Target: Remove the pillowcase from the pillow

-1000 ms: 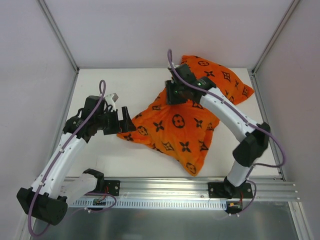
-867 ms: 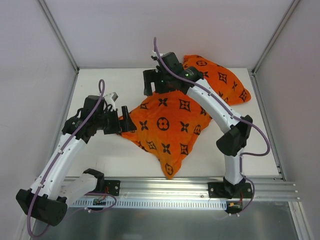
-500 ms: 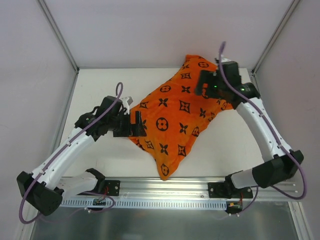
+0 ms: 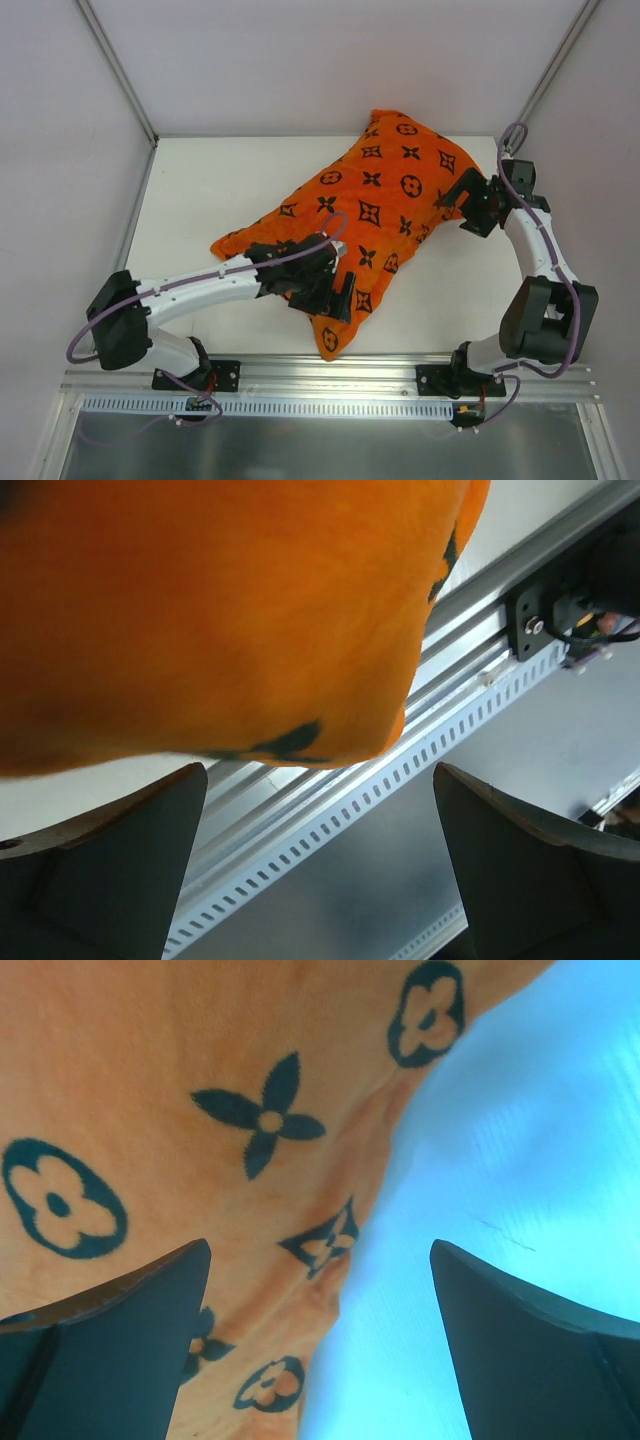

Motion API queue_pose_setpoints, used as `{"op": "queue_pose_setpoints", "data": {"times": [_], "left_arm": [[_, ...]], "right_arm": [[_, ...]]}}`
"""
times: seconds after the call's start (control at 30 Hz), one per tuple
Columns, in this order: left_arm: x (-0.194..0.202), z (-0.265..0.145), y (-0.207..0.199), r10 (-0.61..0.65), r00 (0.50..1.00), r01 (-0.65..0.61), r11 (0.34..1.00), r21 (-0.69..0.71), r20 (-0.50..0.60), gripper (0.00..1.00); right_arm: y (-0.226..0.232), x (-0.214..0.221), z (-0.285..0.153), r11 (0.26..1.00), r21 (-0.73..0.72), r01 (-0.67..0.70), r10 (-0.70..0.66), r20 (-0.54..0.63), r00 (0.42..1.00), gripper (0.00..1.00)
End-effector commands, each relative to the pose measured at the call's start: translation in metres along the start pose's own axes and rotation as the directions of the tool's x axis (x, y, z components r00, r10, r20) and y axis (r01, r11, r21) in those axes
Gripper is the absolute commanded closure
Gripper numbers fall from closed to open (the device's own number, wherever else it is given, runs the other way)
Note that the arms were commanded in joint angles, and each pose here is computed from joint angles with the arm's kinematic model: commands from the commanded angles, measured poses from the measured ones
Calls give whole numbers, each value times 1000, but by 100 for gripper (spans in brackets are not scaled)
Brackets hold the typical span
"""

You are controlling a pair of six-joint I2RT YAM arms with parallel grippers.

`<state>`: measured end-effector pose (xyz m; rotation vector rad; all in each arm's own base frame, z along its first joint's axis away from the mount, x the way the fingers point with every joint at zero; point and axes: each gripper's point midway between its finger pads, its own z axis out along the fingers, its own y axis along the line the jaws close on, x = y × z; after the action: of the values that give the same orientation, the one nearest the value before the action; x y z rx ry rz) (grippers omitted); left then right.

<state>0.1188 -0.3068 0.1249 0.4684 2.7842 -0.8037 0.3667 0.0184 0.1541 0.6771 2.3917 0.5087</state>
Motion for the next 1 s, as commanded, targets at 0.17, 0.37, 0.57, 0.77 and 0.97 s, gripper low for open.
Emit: {"op": "queue_pose_setpoints", "data": {"times": [0.17,0.37,0.57,0.77,0.97], "left_arm": [[-14,53,-11,-44,999,47,995,-90,30,16],[-25,44,16,-124,989,133,983,-127,80,100],[-47,-65,71,-313,861,327,944,35,402,100],[-60,-136,102,-317,740,386,922,11,593,100],[-72,-157,98,-270,732,360,933,-20,626,100]], "right_arm": [[16,2,1,981,-184,-63,62,-9,998,4],[1,9,-11,983,-173,-66,70,16,997,4],[-19,18,-17,985,-143,-94,101,43,994,4],[-32,18,-16,982,-118,-150,161,83,984,4],[-65,15,-3,982,7,-189,187,132,974,4]]}}
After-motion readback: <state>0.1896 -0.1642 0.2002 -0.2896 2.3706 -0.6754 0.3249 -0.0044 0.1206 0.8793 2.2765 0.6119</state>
